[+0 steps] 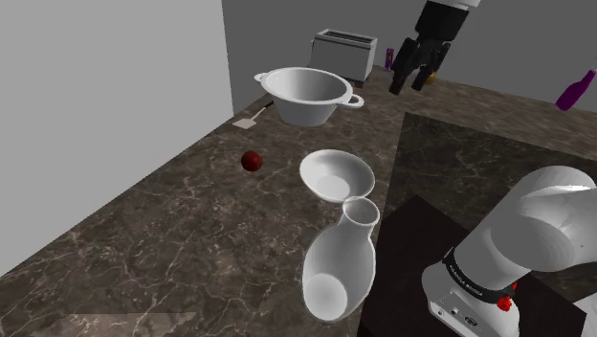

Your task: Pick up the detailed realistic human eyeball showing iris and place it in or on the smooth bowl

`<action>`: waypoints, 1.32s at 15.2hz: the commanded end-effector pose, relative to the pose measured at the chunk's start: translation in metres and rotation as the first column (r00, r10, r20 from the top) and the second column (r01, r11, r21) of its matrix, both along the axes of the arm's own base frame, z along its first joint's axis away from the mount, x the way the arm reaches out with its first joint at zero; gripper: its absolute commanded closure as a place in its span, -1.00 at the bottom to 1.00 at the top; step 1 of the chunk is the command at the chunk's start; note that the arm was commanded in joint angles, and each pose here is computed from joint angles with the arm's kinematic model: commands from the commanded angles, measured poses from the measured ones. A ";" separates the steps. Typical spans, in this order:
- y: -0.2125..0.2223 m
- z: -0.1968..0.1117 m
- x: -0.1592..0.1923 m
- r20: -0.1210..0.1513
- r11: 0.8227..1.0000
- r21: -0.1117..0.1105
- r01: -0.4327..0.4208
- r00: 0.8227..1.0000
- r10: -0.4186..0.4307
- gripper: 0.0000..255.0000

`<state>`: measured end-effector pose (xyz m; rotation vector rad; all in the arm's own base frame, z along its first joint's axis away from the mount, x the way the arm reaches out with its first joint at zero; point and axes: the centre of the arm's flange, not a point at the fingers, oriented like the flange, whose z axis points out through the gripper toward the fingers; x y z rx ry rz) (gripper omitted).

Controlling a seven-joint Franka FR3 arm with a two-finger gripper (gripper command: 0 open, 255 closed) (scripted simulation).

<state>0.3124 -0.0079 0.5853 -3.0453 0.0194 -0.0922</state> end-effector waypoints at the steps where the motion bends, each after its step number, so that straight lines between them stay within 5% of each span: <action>1: 0.000 0.000 0.000 0.000 1.000 0.000 0.000 1.000 0.000 -1.00; 20: 0.171 -0.126 0.130 0.003 0.997 0.014 0.074 0.997 -0.074 -1.00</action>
